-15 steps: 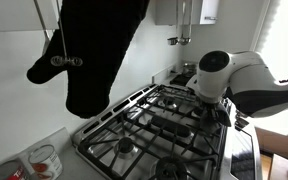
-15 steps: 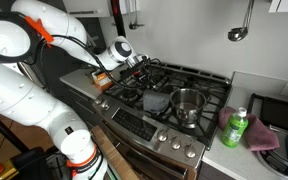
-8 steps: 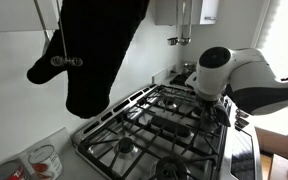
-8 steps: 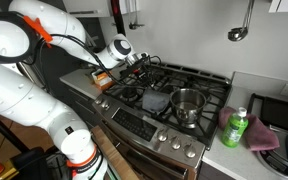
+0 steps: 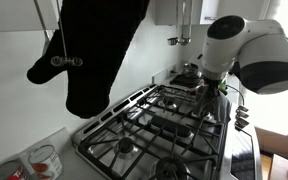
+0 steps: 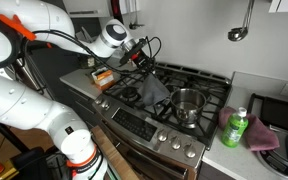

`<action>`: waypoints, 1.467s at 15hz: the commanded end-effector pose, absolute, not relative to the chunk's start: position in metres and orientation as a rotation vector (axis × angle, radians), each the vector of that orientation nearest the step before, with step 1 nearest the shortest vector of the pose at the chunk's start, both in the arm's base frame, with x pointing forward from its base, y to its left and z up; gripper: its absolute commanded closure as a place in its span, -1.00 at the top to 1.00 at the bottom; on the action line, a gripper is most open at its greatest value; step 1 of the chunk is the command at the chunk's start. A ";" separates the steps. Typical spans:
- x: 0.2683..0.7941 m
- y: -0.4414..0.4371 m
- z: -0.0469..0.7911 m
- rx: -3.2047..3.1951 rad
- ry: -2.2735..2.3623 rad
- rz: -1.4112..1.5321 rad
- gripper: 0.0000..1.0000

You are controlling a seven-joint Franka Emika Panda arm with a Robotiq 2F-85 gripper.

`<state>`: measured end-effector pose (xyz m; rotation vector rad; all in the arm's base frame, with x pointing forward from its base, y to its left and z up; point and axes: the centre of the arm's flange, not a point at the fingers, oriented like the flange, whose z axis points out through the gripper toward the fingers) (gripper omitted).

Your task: Move the pot to the right, then remove the cloth from the pot handle and pour water in the pot

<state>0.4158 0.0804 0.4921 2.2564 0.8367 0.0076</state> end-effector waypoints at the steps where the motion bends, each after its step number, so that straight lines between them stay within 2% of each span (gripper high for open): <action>1: 0.410 0.076 0.519 2.205 0.842 0.007 -0.99; 6: 0.418 0.102 0.559 2.170 0.855 0.145 -0.99; 13: 0.437 0.213 0.570 2.284 1.096 0.522 -0.99; 20: 0.444 0.262 0.525 2.548 1.190 0.507 -0.99; 21: 0.445 0.262 0.523 2.558 1.192 0.508 -0.45; 22: 0.447 0.261 0.525 2.570 1.169 0.518 -0.41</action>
